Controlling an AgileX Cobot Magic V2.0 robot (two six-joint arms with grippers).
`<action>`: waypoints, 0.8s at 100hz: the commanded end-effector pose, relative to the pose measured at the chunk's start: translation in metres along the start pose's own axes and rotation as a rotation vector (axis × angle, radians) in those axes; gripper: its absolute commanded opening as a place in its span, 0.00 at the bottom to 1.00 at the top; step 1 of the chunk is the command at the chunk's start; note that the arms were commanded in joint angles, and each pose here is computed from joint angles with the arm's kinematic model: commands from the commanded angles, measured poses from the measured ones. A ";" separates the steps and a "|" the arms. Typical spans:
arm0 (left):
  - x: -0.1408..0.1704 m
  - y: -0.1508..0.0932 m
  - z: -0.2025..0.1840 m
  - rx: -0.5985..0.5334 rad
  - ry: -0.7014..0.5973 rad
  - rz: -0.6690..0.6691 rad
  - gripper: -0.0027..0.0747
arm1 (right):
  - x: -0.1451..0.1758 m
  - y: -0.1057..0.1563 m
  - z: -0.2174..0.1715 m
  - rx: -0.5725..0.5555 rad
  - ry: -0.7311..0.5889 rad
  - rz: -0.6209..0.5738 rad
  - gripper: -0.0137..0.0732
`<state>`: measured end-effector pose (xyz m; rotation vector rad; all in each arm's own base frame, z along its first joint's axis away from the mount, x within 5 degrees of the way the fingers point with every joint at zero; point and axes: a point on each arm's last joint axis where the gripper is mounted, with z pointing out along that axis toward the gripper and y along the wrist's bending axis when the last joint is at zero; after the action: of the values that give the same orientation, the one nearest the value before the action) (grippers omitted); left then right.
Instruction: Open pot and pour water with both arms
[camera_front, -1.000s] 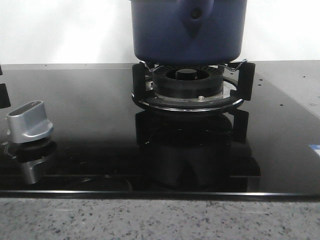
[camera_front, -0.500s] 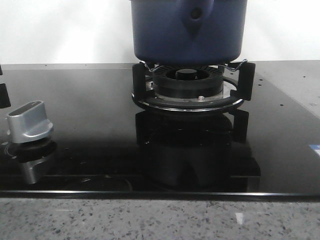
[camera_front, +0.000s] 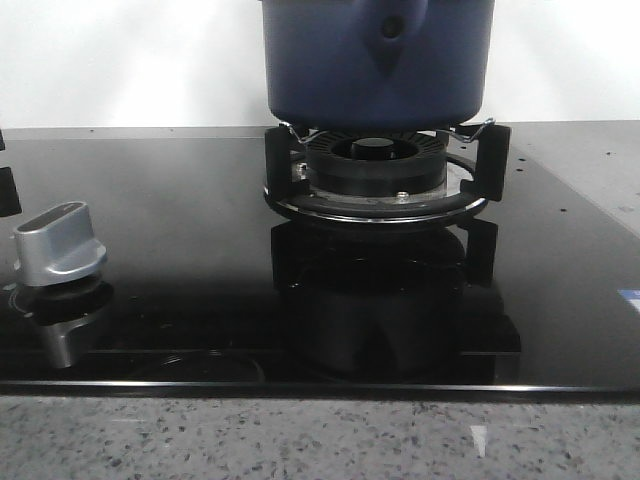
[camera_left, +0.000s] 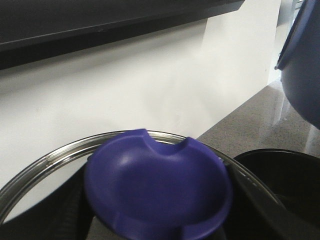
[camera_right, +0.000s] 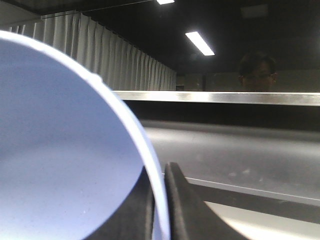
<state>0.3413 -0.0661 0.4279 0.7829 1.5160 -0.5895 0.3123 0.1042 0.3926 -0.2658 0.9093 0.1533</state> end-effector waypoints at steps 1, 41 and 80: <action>-0.035 -0.011 -0.015 -0.010 -0.131 -0.002 0.45 | -0.034 -0.008 0.002 0.035 -0.156 -0.010 0.10; -0.035 -0.013 -0.015 0.009 -0.131 -0.001 0.45 | -0.029 -0.008 0.003 0.031 -0.099 -0.007 0.10; -0.042 -0.030 -0.011 0.146 -0.194 -0.042 0.45 | -0.060 -0.036 0.020 0.059 0.541 0.133 0.10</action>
<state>0.3337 -0.0746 0.4314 0.8179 1.4689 -0.7131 0.3169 0.0899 0.4176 -0.2356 1.4243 0.1641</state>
